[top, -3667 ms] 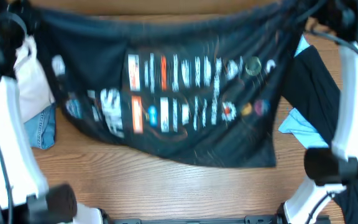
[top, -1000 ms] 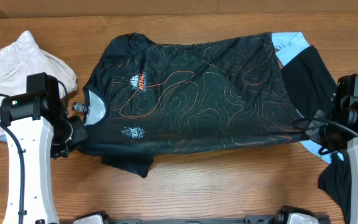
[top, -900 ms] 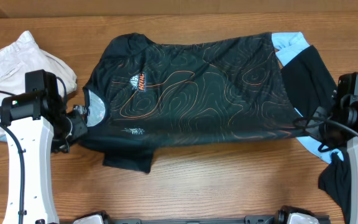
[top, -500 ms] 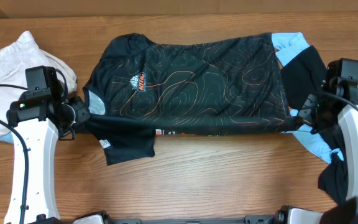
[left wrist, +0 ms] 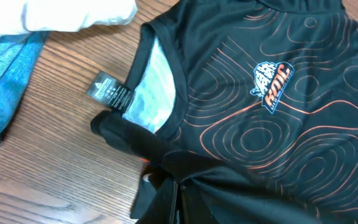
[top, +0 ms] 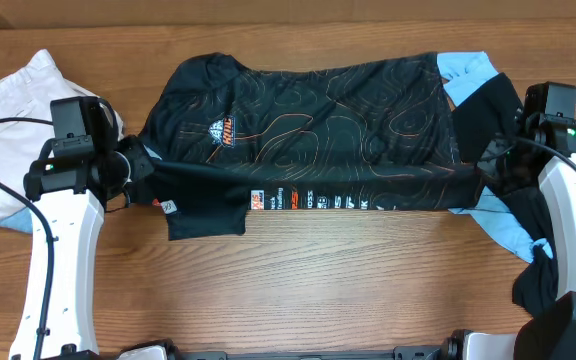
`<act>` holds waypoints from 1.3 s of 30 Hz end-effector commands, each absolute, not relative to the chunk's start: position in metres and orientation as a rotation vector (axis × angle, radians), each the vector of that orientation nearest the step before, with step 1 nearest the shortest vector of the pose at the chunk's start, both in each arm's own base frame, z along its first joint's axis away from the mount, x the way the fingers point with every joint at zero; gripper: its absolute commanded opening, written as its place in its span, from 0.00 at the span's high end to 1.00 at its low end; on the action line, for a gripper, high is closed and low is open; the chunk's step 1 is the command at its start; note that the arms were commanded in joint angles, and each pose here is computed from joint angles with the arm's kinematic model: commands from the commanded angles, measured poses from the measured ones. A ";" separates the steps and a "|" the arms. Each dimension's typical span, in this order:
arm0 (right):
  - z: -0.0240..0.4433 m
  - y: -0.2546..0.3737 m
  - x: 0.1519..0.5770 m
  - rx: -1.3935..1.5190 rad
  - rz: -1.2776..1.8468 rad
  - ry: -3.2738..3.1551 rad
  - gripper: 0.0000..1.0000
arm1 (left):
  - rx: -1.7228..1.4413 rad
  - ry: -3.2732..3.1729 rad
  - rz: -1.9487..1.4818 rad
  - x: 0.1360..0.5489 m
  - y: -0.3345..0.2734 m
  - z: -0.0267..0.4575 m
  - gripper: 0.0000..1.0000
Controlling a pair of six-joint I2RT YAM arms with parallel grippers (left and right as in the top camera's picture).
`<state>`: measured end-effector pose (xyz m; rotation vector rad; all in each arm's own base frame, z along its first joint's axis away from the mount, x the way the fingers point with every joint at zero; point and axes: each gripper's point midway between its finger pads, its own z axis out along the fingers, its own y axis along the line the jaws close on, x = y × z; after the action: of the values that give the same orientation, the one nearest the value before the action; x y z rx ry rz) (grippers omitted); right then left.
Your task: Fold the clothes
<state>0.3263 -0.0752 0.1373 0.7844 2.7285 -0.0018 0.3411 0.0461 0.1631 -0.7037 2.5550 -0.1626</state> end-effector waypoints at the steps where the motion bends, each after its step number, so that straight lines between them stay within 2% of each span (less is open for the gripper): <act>1: 0.137 -0.075 0.335 0.760 0.034 2.713 0.96 | -0.734 2.566 -0.132 0.347 0.050 0.152 0.96; 17: 0.104 -0.059 0.364 0.688 0.065 2.750 0.96 | -0.750 2.616 -0.127 0.389 0.056 0.089 0.96; 29: 0.068 -0.058 0.388 0.674 0.067 2.764 0.96 | -0.737 2.579 -0.135 0.409 0.059 0.075 0.96; 39: 0.072 -0.061 0.410 0.651 0.076 2.679 0.96 | -0.736 2.529 -0.108 0.419 0.066 0.080 0.96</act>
<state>0.4037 -0.0603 0.0688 0.6659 2.7023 0.0724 0.4170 0.0611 0.0817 -0.7089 2.5435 -0.1390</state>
